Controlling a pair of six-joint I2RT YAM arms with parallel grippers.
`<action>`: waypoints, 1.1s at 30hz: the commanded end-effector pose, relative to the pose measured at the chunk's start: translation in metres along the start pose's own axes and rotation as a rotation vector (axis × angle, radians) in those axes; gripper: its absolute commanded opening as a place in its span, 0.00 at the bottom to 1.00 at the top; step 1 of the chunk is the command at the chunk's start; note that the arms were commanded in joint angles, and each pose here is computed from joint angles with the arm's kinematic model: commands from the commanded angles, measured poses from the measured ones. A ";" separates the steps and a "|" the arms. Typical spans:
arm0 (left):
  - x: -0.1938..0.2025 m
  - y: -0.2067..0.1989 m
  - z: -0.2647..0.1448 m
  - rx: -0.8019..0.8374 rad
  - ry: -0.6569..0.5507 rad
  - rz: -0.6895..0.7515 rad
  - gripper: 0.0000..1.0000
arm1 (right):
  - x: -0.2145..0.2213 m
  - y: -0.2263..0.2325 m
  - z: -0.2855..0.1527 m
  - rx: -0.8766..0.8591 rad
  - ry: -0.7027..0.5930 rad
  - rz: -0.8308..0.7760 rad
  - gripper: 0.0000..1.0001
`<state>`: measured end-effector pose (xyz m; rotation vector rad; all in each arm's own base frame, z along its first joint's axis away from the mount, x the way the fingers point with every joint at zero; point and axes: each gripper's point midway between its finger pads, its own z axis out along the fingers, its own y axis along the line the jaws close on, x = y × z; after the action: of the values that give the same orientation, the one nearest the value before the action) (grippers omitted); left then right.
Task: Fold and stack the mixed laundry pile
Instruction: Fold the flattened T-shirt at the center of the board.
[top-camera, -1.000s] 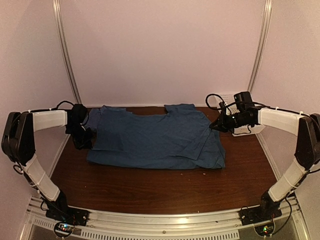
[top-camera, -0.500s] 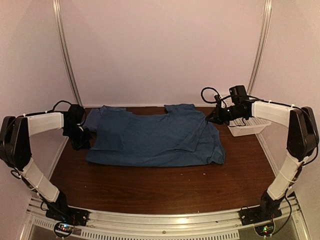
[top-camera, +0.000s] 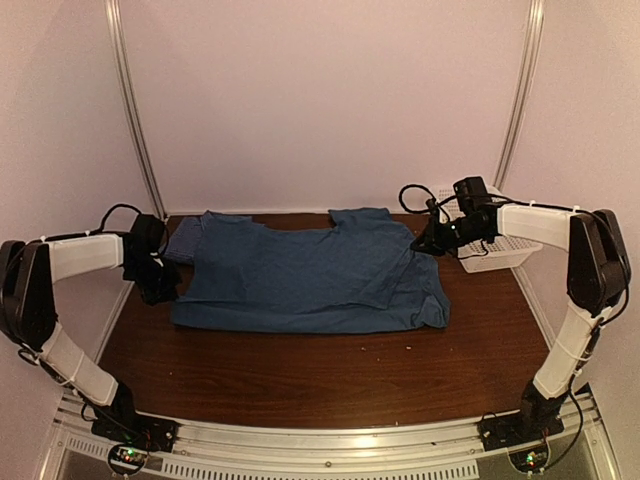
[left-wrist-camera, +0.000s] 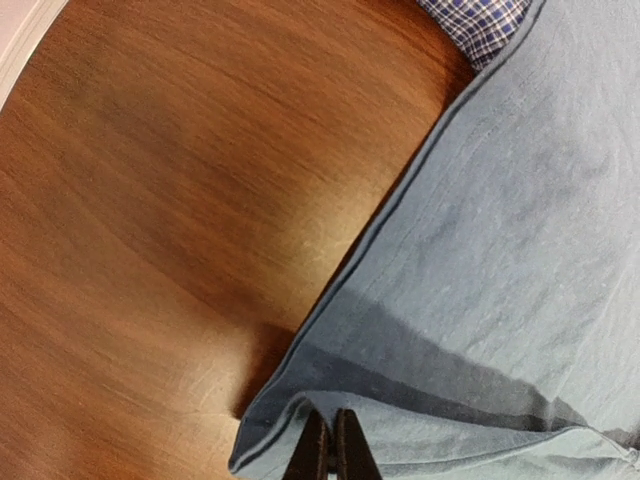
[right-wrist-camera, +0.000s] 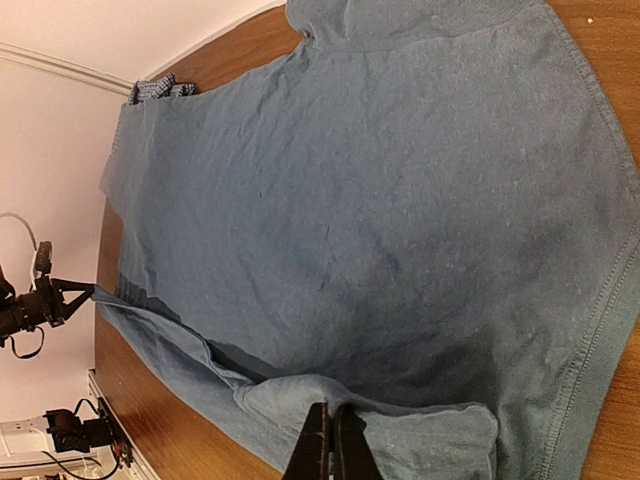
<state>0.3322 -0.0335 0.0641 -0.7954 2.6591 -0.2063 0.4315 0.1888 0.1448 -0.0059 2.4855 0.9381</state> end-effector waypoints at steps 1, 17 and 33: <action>-0.020 -0.009 0.009 0.027 -0.051 0.000 0.00 | -0.014 0.001 0.000 0.013 -0.035 -0.018 0.00; -0.022 -0.008 0.013 0.056 -0.088 0.049 0.00 | -0.013 0.005 -0.045 0.026 -0.133 -0.019 0.00; -0.022 -0.013 0.030 0.084 -0.035 0.033 0.00 | -0.022 -0.005 -0.028 -0.008 -0.125 0.006 0.00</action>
<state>0.3491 -0.0317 0.0423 -0.7462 2.6365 -0.2557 0.4263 0.1629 0.1714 0.0529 2.3882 0.9074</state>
